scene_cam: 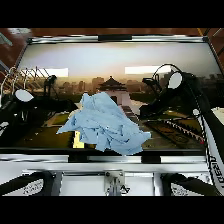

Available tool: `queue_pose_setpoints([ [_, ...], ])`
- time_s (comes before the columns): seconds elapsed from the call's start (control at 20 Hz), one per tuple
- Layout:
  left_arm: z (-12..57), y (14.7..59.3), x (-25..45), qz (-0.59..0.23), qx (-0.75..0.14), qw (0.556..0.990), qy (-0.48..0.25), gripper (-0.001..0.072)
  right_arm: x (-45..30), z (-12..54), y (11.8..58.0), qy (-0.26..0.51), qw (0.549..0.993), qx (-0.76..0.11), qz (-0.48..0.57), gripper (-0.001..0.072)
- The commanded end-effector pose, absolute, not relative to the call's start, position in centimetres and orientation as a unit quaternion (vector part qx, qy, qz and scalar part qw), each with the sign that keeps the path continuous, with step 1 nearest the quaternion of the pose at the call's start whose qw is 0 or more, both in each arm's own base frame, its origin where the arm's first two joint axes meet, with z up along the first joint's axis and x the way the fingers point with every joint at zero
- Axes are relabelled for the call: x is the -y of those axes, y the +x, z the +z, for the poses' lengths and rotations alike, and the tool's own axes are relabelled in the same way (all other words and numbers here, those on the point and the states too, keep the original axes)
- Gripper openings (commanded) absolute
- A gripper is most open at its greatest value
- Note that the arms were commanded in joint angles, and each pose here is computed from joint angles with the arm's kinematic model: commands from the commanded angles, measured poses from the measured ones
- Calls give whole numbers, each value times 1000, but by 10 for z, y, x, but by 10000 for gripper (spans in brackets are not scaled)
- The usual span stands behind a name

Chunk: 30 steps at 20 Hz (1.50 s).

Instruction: Fold the shirts.

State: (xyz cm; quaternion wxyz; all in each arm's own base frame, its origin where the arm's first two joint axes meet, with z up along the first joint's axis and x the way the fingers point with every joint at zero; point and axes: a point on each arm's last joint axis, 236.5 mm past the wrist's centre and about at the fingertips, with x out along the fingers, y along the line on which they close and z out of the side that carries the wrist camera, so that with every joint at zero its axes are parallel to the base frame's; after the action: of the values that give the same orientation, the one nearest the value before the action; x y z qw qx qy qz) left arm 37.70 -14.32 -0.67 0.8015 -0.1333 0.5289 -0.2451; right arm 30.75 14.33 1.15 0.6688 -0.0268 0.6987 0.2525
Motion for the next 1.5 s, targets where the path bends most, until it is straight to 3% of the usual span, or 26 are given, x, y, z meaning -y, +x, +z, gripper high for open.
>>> queue_pose_setpoints([
  [0.0,-41,380,157,-245,-551,789,-118,536,-142,8,306,-33,666,-707,237,506],
  [0.05,-50,379,157,-243,-559,784,-119,536,-139,7,306,-34,666,-709,228,524],
  [0.1,-56,379,157,-241,-565,780,-121,535,-136,7,306,-33,666,-712,219,625],
  [0.25,-68,375,159,-241,-578,770,-121,526,-133,4,306,-27,666,-717,204,639],
  [0.3,-70,375,159,-241,-580,769,-121,442,-132,0,302,-25,661,-723,200,639],
  [0.4,-70,372,161,-244,-584,764,-121,185,-133,-16,284,-9,637,-746,194,639],
  [0.5,-62,365,165,-272,-591,752,-106,55,-146,-31,259,28,603,-770,208,638],
  [0.6,-44,360,171,-312,-588,742,-82,54,-165,-41,246,77,587,-775,224,638],
  [0.8,1,358,177,-345,-565,747,-63,53,-194,-33,251,140,594,-751,253,638],
  [1.25,74,347,177,-361,-492,792,-37,53,-219,-41,271,42,670,-683,288,638],
  [1.45,96,342,177,-363,-467,806,-29,53,-225,-42,287,52,695,-660,281,638],
])
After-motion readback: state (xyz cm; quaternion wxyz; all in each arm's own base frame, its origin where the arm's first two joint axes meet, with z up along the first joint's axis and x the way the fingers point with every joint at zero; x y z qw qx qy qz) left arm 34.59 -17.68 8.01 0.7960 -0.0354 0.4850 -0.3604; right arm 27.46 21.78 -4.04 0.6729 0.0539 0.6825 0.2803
